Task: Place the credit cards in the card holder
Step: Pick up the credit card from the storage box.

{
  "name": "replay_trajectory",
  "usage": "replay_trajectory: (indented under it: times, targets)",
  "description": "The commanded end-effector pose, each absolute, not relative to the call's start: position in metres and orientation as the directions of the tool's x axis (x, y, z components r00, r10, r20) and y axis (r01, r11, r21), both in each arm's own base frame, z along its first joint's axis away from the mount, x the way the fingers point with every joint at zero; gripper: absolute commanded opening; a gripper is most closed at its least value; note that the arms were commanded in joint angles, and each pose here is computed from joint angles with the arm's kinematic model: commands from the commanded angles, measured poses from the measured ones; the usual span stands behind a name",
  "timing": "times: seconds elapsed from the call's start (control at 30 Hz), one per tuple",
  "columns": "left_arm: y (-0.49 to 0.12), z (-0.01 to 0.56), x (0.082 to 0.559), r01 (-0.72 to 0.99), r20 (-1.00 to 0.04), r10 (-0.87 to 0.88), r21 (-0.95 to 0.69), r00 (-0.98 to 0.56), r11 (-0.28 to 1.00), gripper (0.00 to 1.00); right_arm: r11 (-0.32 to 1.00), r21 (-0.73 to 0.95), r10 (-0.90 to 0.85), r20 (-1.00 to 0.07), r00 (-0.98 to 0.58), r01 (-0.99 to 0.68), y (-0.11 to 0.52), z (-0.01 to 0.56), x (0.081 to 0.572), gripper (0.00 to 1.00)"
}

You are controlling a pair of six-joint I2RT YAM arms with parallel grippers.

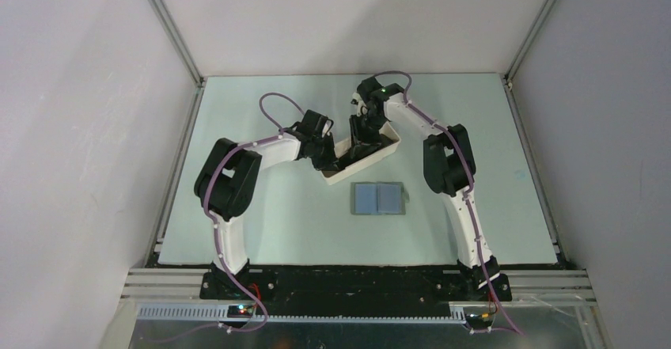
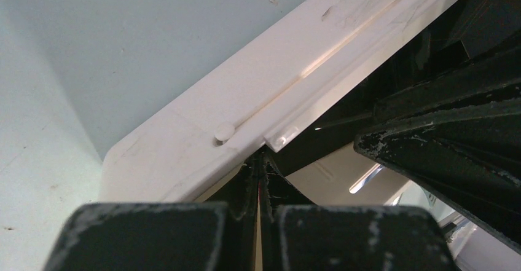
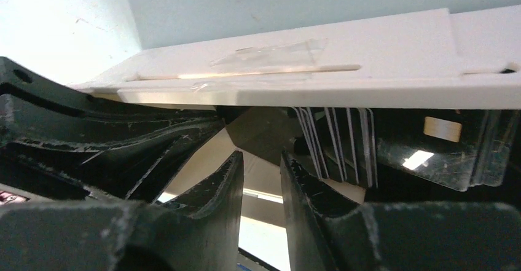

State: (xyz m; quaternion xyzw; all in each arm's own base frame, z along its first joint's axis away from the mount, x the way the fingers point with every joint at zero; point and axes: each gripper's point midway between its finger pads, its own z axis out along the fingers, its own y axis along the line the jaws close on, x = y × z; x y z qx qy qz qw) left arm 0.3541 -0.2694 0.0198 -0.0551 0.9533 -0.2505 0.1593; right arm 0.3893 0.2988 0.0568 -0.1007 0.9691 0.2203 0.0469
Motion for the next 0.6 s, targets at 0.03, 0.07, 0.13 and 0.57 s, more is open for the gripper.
replay_trajectory:
  times: [0.03, 0.07, 0.13, 0.57]
  targets:
    - [-0.261, -0.029, 0.331, -0.054, -0.207, -0.156, -0.431, -0.966, 0.901, 0.00, 0.796, 0.559, -0.179, -0.147, -0.973, -0.231, 0.325, 0.076, 0.390, 0.30]
    - [-0.261, -0.029, 0.331, -0.053, -0.206, -0.156, -0.431, -0.966, 0.901, 0.00, 0.767, 0.602, -0.174, -0.135, -0.976, -0.220, 0.330, 0.085, 0.385, 0.29]
    - [-0.261, -0.029, 0.331, -0.053, -0.205, -0.154, -0.431, -0.967, 0.901, 0.00, 0.706, 0.675, -0.154, -0.149, -0.977, -0.214, 0.339, 0.104, 0.384, 0.24]
    - [-0.261, -0.030, 0.330, -0.049, -0.204, -0.151, -0.432, -0.967, 0.901, 0.00, 0.844, 0.494, -0.079, -0.272, -0.959, -0.209, 0.296, 0.103, 0.411, 0.41]
